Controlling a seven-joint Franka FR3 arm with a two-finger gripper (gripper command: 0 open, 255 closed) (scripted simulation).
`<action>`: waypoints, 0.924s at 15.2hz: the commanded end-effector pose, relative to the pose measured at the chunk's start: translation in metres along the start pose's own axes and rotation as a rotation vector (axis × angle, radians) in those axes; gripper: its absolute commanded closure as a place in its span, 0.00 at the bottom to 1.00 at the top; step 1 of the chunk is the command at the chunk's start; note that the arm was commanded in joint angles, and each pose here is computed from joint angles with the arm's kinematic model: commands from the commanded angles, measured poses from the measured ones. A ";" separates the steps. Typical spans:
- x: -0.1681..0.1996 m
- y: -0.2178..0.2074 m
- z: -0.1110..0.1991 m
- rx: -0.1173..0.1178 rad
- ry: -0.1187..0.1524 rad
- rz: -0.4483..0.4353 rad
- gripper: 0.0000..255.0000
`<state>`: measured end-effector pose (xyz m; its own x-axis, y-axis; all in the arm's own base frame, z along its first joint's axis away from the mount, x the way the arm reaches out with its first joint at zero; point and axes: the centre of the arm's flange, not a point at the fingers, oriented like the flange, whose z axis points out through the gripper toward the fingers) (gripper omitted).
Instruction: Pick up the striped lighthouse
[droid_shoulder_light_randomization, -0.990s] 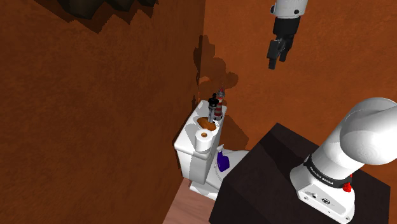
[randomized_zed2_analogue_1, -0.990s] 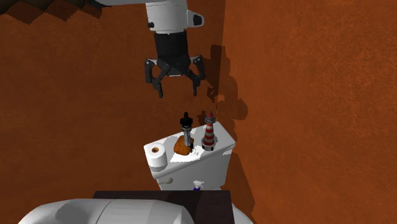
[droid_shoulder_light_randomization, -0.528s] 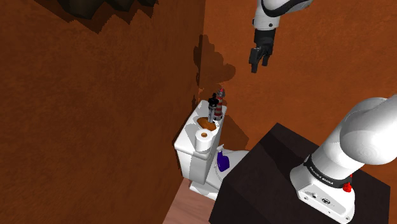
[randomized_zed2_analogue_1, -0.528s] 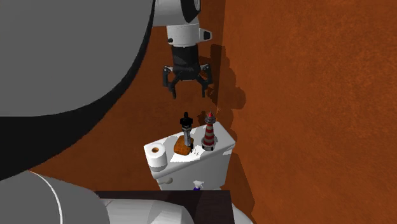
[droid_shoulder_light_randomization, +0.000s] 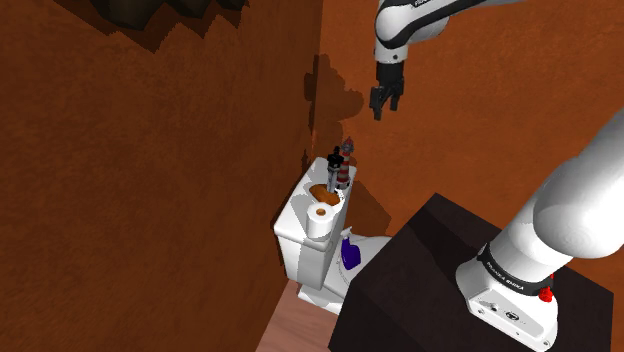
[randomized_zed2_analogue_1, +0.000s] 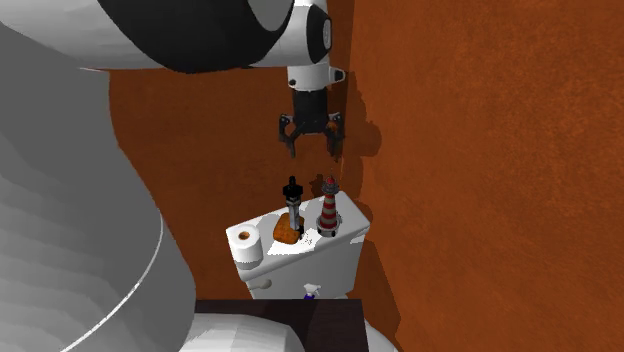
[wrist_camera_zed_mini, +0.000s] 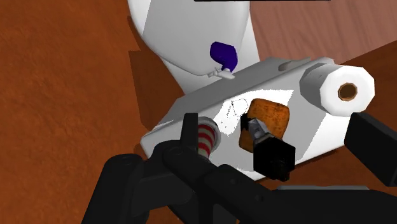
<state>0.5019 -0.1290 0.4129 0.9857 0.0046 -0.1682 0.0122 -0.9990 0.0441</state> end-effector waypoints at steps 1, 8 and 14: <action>0.022 0.004 0.015 0.001 -0.003 0.001 0.00; 0.100 0.030 0.061 0.007 -0.016 0.003 0.00; 0.166 0.053 0.101 0.012 -0.026 0.006 0.00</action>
<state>0.6371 -0.1821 0.2962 0.9814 -0.0018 -0.1922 0.0049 -0.9994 0.0344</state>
